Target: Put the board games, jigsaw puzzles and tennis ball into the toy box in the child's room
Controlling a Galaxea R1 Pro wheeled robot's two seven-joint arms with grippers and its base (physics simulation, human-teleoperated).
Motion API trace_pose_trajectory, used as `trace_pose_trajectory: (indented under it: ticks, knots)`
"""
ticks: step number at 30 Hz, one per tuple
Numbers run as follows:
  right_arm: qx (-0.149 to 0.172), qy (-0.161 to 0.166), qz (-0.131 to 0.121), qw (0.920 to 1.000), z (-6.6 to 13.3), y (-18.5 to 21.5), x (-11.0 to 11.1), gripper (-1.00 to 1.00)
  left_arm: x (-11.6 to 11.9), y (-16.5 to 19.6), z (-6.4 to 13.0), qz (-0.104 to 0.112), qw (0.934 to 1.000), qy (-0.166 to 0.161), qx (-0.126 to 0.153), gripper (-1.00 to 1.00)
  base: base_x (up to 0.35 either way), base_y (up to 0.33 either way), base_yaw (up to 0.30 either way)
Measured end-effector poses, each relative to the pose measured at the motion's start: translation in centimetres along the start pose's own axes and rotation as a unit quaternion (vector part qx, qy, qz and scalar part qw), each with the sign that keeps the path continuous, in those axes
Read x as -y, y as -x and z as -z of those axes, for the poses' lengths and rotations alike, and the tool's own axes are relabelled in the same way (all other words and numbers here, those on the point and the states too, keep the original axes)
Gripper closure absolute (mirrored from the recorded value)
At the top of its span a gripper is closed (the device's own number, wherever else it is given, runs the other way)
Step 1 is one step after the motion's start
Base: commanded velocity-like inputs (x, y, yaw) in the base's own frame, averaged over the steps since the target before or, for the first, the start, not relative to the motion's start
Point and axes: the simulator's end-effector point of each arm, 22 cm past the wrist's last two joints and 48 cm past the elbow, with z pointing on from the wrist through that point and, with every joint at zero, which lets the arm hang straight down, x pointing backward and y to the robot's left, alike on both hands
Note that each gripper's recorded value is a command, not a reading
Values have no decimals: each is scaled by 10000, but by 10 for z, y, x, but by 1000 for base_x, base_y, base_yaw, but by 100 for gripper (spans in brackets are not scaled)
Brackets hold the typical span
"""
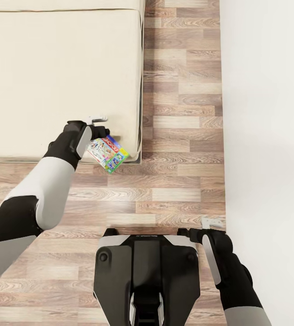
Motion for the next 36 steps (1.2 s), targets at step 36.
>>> trace_pose_trajectory:
  ticks: [36]
  knots:
    - [7, 1, 2, 10000, 0, 0, -1, -100, -236, 62, 95, 1457, 9887, -342, -34, -100, 0, 0, 0]
